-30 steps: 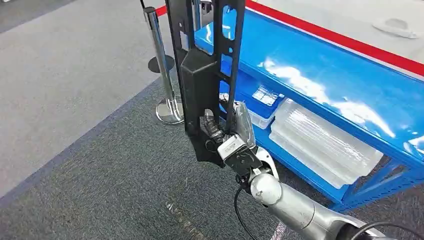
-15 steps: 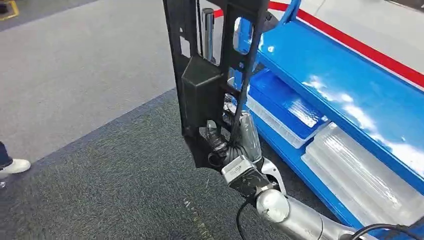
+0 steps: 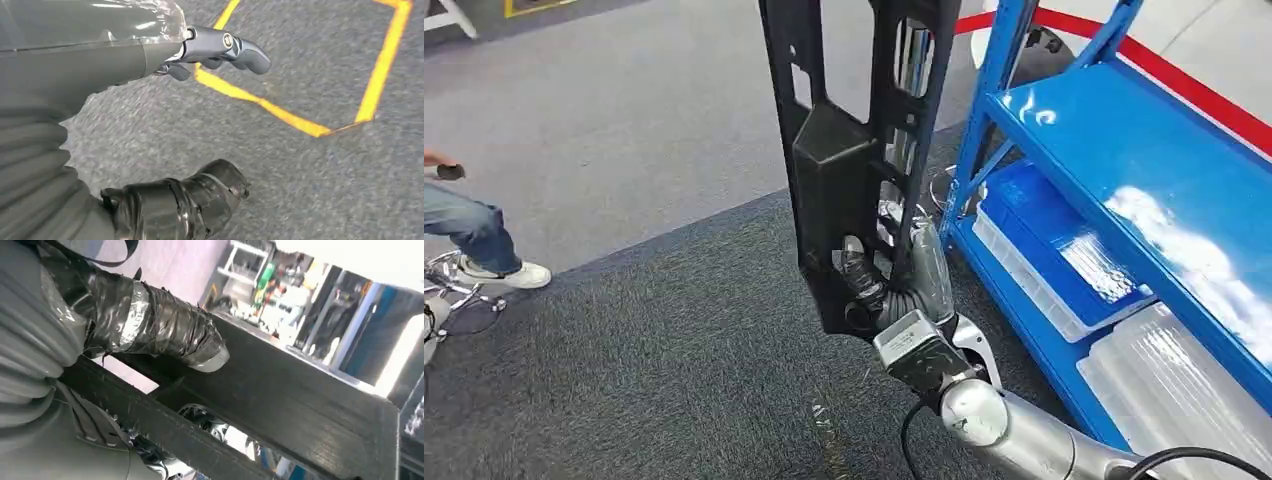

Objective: Take the parts from the cabinet and place them on the table.

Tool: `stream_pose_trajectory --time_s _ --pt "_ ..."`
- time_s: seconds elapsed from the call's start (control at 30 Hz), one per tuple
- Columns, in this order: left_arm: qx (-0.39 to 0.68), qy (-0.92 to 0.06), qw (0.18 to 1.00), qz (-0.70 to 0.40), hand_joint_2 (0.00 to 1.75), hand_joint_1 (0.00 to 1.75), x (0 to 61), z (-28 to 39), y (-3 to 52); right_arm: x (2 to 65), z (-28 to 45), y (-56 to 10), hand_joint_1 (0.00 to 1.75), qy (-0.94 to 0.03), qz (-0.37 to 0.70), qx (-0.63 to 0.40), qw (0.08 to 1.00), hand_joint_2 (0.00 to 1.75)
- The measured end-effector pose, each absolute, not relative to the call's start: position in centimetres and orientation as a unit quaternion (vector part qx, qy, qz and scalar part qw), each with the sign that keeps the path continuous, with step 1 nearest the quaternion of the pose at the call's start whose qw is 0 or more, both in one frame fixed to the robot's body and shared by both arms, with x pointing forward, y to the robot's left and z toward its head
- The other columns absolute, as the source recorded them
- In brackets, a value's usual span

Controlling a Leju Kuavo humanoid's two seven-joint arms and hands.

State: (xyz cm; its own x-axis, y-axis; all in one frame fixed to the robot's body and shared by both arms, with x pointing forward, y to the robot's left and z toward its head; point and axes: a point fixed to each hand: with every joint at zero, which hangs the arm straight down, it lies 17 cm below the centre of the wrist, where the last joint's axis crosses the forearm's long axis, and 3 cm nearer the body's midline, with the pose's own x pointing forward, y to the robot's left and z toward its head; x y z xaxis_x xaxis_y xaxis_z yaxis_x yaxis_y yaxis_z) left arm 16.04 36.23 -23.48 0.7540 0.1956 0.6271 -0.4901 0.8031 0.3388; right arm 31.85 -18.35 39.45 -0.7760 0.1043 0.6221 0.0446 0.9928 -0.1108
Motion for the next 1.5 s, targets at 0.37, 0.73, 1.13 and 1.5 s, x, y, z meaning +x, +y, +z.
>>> stream_pose_trajectory --time_s 0.37,0.73,1.13,1.5 --pt "0.253 -0.294 0.902 0.192 1.75 0.0 15.9 -23.5 36.4 31.9 39.6 -18.5 1.75 -0.941 0.044 -0.045 0.333 1.75" --pt "0.251 -0.295 0.902 0.191 1.75 0.0 16.1 -23.4 36.1 31.9 39.1 -18.9 1.75 -0.938 0.037 -0.049 0.34 1.75" --pt "0.25 -0.291 0.905 0.185 1.75 0.0 15.6 -23.6 35.5 31.8 39.1 -19.0 1.75 -0.938 0.034 -0.051 0.34 1.75" --pt "0.25 -0.296 0.903 0.185 1.75 0.0 16.3 -23.4 35.8 31.8 38.9 -19.2 1.75 -0.938 0.031 -0.054 0.342 1.75"
